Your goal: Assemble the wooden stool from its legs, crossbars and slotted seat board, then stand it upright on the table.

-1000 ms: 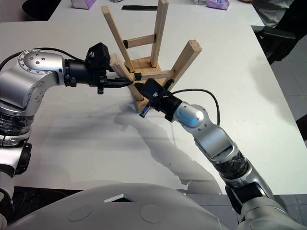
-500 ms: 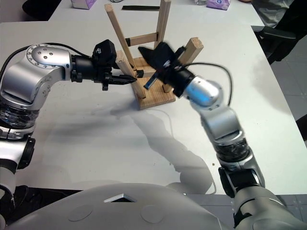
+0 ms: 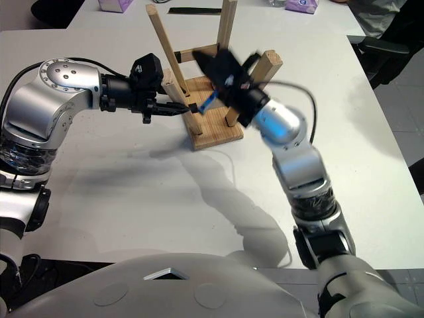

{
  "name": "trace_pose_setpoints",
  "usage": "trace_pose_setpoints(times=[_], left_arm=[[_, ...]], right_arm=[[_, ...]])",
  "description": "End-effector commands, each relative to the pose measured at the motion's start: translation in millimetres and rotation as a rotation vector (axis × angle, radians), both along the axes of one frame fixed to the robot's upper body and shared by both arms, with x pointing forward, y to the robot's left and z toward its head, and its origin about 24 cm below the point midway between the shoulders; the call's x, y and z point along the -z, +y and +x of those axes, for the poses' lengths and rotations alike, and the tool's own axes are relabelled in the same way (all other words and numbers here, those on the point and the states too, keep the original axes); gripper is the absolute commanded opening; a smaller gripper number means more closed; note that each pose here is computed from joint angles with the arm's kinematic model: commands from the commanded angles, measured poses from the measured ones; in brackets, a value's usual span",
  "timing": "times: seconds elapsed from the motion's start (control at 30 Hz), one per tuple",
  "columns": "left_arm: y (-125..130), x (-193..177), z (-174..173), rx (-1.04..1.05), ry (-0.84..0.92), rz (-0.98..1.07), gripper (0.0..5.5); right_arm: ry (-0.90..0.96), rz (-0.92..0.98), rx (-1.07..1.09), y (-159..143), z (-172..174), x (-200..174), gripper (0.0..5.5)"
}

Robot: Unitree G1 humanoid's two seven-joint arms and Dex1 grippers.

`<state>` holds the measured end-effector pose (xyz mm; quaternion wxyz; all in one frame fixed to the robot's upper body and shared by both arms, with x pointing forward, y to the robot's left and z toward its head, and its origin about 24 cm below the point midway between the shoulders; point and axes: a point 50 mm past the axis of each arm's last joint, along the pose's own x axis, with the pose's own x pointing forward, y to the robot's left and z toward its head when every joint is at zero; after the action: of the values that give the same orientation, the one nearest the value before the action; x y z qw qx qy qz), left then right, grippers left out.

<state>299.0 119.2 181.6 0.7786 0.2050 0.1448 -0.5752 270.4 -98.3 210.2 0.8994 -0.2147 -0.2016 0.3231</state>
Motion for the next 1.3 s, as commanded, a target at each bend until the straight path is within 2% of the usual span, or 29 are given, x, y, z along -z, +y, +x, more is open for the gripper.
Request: trace_pose_setpoints(times=[0.03, 0.17, 0.23, 0.27, 0.37, 0.43, 0.47, 0.57, 0.63, 0.7, 0.77, 0.93, 1.0, 1.1, 1.23, 1.27, 1.3], left_arm=[[0.3, 23.7, 2.7, -0.027, 0.095, 0.061, 2.03], [-2.0, 25.4, 6.9, 0.004, 0.099, 0.079, 2.03], [1.5, 28.2, 6.6, 0.014, 0.105, 0.088, 2.03], [3.0, 29.3, 5.8, 0.023, 0.11, 0.088, 2.03], [7.8, 30.7, 3.6, 0.04, 0.11, 0.083, 2.03], [10.6, 29.9, 2.7, 0.066, 0.108, 0.086, 2.03], [12.3, 29.4, 2.2, 0.08, 0.111, 0.088, 2.03], [13.5, 28.7, 3.1, 0.134, 0.116, 0.092, 2.03], [12.1, 27.1, 3.0, 0.173, 0.111, 0.08, 2.03], [11.7, 25.2, 2.1, 0.192, 0.108, 0.065, 2.03], [14.2, 21.4, -2.3, 0.209, 0.1, 0.046, 2.03], [24.8, 5.5, -13.7, 0.18, 0.061, 0.001, 2.03], [27.9, 1.4, -18.4, 0.158, 0.045, -0.012, 2.03], [30.4, 0.8, -21.5, 0.142, 0.027, -0.02, 2.03], [35.6, -4.9, -22.3, 0.112, -0.054, -0.044, 2.03], [36.0, -7.1, -23.9, 0.113, -0.063, -0.059, 2.4], [37.2, -8.3, -26.7, 0.116, -0.066, -0.071, 2.54]], right_arm=[[-0.038, 0.109, 0.087, -24.1, 9.3, -19.0, 0.0], [-0.113, 0.358, 0.36, -108.2, 26.4, -64.5, 0.0], [-0.088, 0.366, 0.444, -142.4, 27.8, -65.0, 0.0], [-0.05, 0.304, 0.472, -151.4, 29.1, -54.3, 0.0], [0.145, 0.007, 0.441, -143.1, 33.0, 10.5, 0.0], [0.265, -0.051, 0.337, -119.6, 26.4, 47.8, 0.0], [0.314, -0.041, 0.216, -95.0, 17.4, 59.6, 0.0], [0.383, 0.081, -0.185, -29.0, -25.2, 60.6, 0.0], [0.401, 0.121, -0.315, -11.5, -44.9, 55.6, 0.0], [0.415, 0.119, -0.315, -11.6, -47.9, 56.6, 0.0], [0.429, 0.091, -0.236, -24.4, -40.9, 62.0, 0.0], [0.41, 0.07, 0.17, -88.0, 0.9, 66.5, 0.0], [0.406, 0.075, 0.264, -107.3, 9.7, 67.3, 0.0], [0.407, 0.087, 0.271, -112.6, 12.5, 67.4, 0.0], [0.408, 0.055, 0.225, -103.6, 14.7, 72.0, 0.0], [0.408, 0.052, 0.226, -104.0, 15.8, 73.2, 0.0], [0.411, 0.05, 0.231, -105.1, 17.2, 75.0, 0.0]])
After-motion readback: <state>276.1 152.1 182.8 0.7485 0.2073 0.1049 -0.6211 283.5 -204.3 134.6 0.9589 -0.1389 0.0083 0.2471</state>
